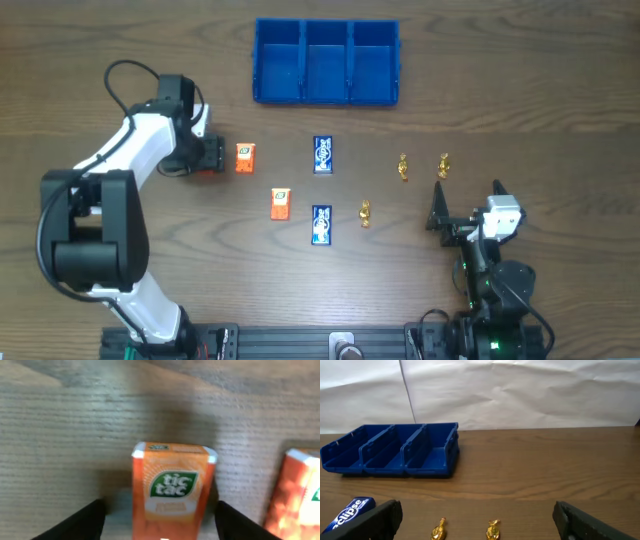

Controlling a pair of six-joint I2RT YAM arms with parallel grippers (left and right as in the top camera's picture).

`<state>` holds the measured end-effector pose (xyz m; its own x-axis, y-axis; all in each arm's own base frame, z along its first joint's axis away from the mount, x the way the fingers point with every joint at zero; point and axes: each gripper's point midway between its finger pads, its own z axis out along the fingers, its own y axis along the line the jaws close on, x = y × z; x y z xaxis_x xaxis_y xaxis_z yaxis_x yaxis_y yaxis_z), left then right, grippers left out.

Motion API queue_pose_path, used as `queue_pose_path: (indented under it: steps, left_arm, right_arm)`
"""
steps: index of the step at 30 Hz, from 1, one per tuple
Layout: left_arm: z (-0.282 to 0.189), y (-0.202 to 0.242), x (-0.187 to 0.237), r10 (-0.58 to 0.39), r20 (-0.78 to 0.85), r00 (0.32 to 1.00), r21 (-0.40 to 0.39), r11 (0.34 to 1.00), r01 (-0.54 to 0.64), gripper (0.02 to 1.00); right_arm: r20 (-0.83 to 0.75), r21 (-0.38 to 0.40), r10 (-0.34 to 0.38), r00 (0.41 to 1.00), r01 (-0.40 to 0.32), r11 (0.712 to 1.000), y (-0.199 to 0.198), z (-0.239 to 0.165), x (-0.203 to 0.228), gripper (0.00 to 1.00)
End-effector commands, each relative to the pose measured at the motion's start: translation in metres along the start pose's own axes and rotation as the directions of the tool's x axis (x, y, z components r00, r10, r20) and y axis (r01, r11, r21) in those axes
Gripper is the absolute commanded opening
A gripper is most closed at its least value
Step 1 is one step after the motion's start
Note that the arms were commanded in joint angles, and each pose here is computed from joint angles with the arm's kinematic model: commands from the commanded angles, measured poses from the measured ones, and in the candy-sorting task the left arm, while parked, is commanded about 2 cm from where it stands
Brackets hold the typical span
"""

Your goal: Sort Candies Into Trays

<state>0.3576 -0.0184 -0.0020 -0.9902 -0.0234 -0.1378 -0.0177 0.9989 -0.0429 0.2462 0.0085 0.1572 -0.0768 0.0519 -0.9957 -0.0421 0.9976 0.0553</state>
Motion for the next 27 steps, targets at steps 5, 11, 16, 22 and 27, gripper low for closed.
queue_pose_path:
  steps: [5,11,16,22,27]
  left_arm:
    - [0.005,0.003,-0.005,-0.012,0.001,1.0,-0.015,1.0,0.012,0.514]
    - [0.005,0.002,-0.009,-0.047,0.016,0.999,-0.009,0.999,0.047,0.402]
    - [-0.01,-0.002,-0.027,-0.111,0.054,0.992,0.006,0.994,0.111,0.332]
    - [-0.091,-0.023,-0.068,-0.153,0.189,0.97,-0.021,0.987,0.16,0.283]
    - [-0.18,-0.078,-0.112,-0.104,0.399,0.911,-0.013,0.993,0.119,0.268]
  right_arm:
    - [-0.003,0.002,-0.012,1.0,0.012,1.0,-0.001,0.0,0.001,0.998]
    - [-0.003,0.002,-0.012,1.0,0.012,1.0,-0.001,0.0,0.001,0.998]
    - [-0.003,0.002,-0.012,1.0,0.012,1.0,-0.001,0.0,0.001,0.998]
    - [-0.003,0.002,-0.012,1.0,0.012,1.0,-0.001,0.0,0.001,0.996]
    - [-0.003,0.002,-0.012,1.0,0.012,1.0,-0.001,0.0,0.001,0.998]
